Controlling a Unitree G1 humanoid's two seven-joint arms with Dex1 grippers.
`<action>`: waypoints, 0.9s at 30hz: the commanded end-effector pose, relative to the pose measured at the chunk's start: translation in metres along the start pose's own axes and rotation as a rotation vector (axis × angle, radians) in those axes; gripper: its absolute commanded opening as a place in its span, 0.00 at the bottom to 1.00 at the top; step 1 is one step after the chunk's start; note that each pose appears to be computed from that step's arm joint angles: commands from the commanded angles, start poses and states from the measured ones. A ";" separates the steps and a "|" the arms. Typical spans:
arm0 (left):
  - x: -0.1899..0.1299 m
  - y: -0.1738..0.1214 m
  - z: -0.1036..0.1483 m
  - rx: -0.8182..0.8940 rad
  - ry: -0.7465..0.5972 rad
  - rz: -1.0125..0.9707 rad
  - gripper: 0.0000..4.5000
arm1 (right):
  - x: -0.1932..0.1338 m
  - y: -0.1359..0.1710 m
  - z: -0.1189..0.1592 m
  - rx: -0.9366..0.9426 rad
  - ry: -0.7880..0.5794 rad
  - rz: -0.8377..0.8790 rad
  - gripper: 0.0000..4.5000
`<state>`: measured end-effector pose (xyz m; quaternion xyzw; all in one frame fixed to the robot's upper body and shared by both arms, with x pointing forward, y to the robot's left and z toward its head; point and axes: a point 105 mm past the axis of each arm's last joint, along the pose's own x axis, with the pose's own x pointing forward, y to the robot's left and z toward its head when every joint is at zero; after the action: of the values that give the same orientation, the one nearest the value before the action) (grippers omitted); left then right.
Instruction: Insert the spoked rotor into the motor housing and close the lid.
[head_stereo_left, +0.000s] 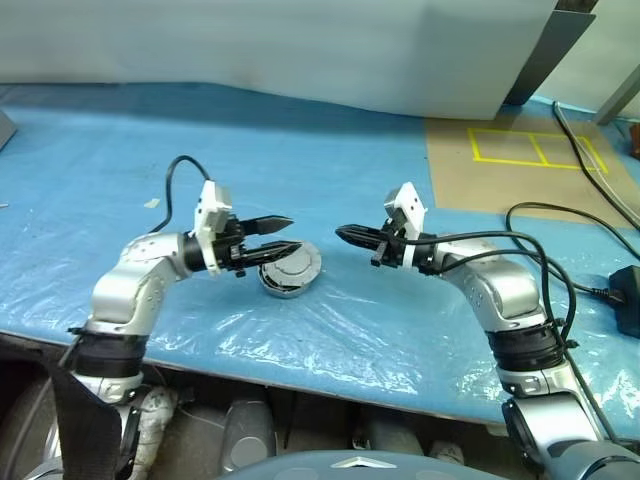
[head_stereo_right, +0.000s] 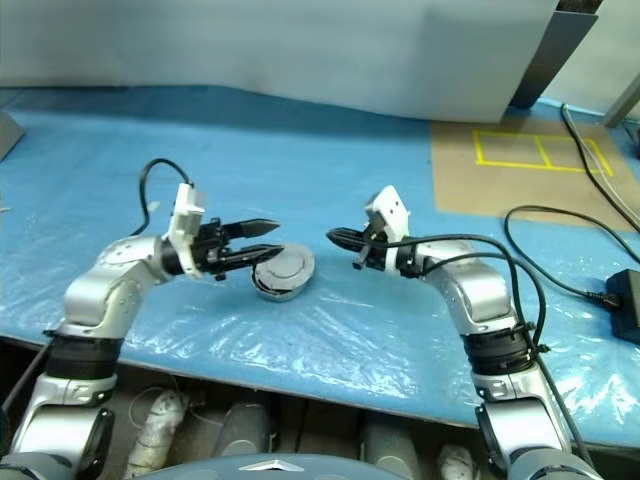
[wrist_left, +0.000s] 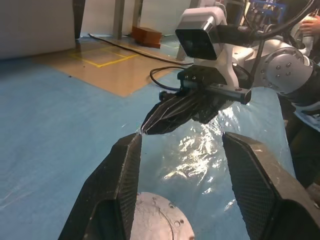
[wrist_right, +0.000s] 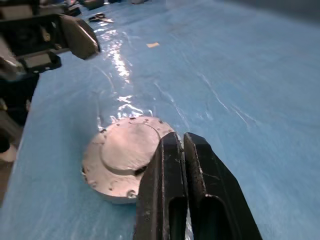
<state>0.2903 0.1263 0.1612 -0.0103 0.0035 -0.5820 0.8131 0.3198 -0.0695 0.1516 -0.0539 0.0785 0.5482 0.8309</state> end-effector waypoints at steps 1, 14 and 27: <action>-0.016 -0.004 -0.012 0.057 0.073 0.051 0.60 | 0.013 0.017 -0.003 -0.078 0.049 0.134 0.29; -0.042 -0.001 -0.039 0.084 0.148 0.221 0.60 | 0.058 0.025 -0.015 -0.305 0.141 0.307 1.00; -0.046 0.007 -0.044 0.085 0.159 0.274 0.60 | 0.074 0.017 -0.036 -0.290 0.166 0.246 1.00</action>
<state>0.2779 0.1682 0.1068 0.0560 0.0639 -0.4686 0.8793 0.3282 -0.0033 0.0971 -0.2034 0.0869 0.6479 0.7289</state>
